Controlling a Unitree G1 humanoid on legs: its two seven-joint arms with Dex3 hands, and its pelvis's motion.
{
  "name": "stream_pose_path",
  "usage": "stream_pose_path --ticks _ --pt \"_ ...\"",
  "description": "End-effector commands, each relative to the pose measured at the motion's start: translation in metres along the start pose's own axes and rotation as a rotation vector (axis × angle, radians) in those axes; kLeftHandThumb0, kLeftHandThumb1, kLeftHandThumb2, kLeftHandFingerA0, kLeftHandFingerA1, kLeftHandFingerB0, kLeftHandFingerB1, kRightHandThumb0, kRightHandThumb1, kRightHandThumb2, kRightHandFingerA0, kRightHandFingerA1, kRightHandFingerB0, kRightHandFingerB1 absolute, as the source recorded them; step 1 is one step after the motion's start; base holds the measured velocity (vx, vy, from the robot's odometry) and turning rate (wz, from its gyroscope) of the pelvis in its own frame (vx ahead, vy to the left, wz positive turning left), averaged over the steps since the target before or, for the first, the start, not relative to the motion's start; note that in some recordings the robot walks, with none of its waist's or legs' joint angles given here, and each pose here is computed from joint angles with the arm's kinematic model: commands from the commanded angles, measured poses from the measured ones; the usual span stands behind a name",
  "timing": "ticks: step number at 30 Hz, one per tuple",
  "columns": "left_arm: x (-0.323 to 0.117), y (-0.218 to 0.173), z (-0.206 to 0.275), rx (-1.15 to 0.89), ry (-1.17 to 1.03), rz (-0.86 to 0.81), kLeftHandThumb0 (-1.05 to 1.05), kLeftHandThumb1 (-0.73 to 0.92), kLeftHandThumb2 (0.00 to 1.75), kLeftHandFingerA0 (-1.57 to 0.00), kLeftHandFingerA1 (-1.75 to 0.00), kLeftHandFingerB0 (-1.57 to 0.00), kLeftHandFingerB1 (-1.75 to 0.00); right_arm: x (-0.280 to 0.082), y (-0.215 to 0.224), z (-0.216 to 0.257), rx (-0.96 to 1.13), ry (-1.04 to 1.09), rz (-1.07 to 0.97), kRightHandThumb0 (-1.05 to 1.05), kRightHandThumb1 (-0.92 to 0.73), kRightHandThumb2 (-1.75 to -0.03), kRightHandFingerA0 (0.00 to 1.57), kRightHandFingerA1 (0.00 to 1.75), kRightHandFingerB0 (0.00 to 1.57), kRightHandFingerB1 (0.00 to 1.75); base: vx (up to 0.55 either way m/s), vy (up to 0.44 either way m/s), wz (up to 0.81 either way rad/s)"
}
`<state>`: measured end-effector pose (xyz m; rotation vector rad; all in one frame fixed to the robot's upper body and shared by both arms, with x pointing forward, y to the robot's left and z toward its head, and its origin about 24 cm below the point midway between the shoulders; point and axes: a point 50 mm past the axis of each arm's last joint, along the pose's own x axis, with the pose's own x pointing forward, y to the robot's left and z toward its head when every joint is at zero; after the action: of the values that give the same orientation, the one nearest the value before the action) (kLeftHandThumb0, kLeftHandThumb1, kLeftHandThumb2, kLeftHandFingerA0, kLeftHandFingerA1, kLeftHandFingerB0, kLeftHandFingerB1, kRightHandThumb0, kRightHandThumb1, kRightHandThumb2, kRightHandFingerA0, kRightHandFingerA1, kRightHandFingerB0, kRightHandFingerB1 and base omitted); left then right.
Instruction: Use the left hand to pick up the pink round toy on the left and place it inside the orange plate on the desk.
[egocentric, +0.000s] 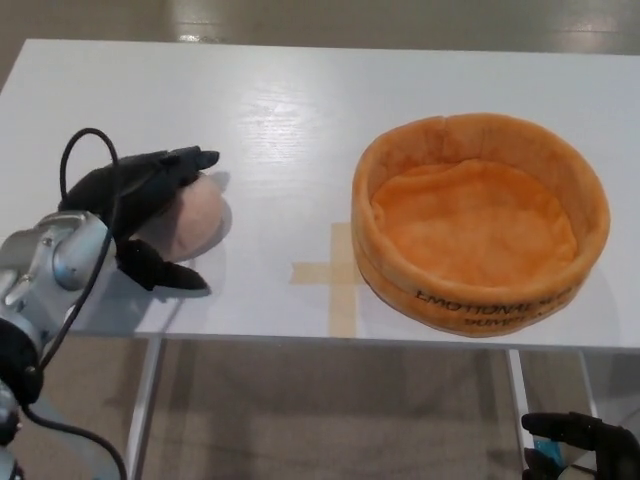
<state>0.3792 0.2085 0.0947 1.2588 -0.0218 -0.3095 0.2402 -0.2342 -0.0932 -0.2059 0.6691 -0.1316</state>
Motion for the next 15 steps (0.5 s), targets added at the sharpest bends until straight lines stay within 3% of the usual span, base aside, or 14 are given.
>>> stream_pose_path --ticks 1,2,3,4,5,6,7,8,9,10,11,12,15 --pt "-0.0019 -0.0184 -0.0101 0.229 0.036 0.047 -0.49 0.33 0.72 0.0 -0.19 -0.04 -0.34 -0.001 -0.0021 -0.0043 0.013 0.018 0.0 -0.18 -0.6 -0.57 0.77 0.57 0.7 0.52 0.0 0.0 0.0" --pt "-0.0019 -0.0192 -0.0101 0.224 0.035 0.039 -0.46 0.55 0.57 -0.11 -0.28 -0.11 -0.29 -0.001 -0.002 -0.0043 0.016 0.018 0.002 -0.18 -0.61 -0.57 0.77 0.58 0.69 0.52 0.0 0.0 0.0" --pt "-0.0018 -0.0198 -0.0101 0.22 0.034 0.033 -0.46 0.55 0.57 -0.11 -0.28 -0.11 -0.29 -0.001 -0.0019 -0.0043 0.018 0.018 0.003 -0.18 -0.61 -0.57 0.77 0.58 0.69 0.52 0.0 0.0 0.0" --pt "-0.0016 -0.0205 -0.0092 0.196 0.028 0.024 -0.32 0.79 0.63 -0.82 -0.49 -0.52 -0.37 -0.0011 -0.0017 -0.0045 0.022 0.016 0.006 -0.19 -0.61 -0.57 0.75 0.57 0.69 0.52 0.0 0.0 0.0" --pt "-0.0014 -0.0211 -0.0081 0.17 0.019 0.016 -0.32 0.79 0.63 -0.82 -0.49 -0.52 -0.37 -0.0013 -0.0016 -0.0046 0.026 0.015 0.01 -0.19 -0.61 -0.57 0.75 0.57 0.69 0.52 0.0 0.0 0.0" --pt "-0.0012 -0.0213 -0.0076 0.156 0.015 0.015 -0.28 0.82 0.64 -0.89 -0.73 -0.69 -0.41 -0.0012 -0.0015 -0.0046 0.026 0.015 0.01 -0.19 -0.61 -0.58 0.75 0.57 0.69 0.52 0.0 0.0 0.0" --pt "-0.0011 -0.0213 -0.0074 0.15 0.014 0.015 -0.28 0.82 0.64 -0.89 -0.73 -0.69 -0.41 -0.0012 -0.0015 -0.0045 0.025 0.015 0.01 -0.19 -0.61 -0.58 0.75 0.57 0.69 0.52 0.0 0.0 0.0" --pt "-0.0013 -0.0222 -0.0062 0.121 0.005 0.026 -0.25 0.82 0.67 -0.86 -1.4 -0.86 -0.6 -0.0011 -0.0014 -0.0043 0.02 0.016 0.007 -0.18 -0.61 -0.58 0.77 0.57 0.69 0.52 0.0 0.0 0.0" --pt "-0.0015 -0.0232 -0.0049 0.088 -0.006 0.041 -0.25 0.82 0.67 -0.86 -1.4 -0.86 -0.6 -0.001 -0.0013 -0.0041 0.015 0.016 0.005 -0.18 -0.61 -0.58 0.77 0.57 0.69 0.52 0.0 0.0 0.0" --pt "-0.0015 -0.0232 -0.0039 0.081 -0.013 0.058 -0.25 0.82 0.69 -0.77 -1.56 -0.81 -0.64 -0.0007 -0.0015 -0.0033 0.012 0.016 0.005 -0.18 -0.62 -0.58 0.76 0.57 0.68 0.52 0.0 0.0 0.0" --pt "-0.0014 -0.0229 -0.0029 0.08 -0.02 0.075 -0.25 0.82 0.69 -0.77 -1.56 -0.81 -0.64 -0.0003 -0.0017 -0.0023 0.011 0.014 0.006 -0.18 -0.62 -0.58 0.76 0.57 0.68 0.52 0.0 0.0 0.0" --pt "-0.001 -0.0224 -0.0022 0.078 -0.023 0.083 -0.26 0.85 0.67 -0.73 -1.63 -0.76 -0.76 -0.0002 -0.0018 -0.0021 0.013 0.014 0.008 -0.17 -0.63 -0.58 0.73 0.56 0.67 0.51 0.0 0.0 0.0" --pt "0.0 -0.0196 -0.0007 0.085 -0.028 0.105 -0.27 0.83 0.67 -0.72 -1.6 -0.77 -0.72 0.0 -0.002 -0.0015 0.009 0.015 0.007 -0.18 -0.62 -0.58 0.75 0.55 0.67 0.5 0.0 0.0 0.0"
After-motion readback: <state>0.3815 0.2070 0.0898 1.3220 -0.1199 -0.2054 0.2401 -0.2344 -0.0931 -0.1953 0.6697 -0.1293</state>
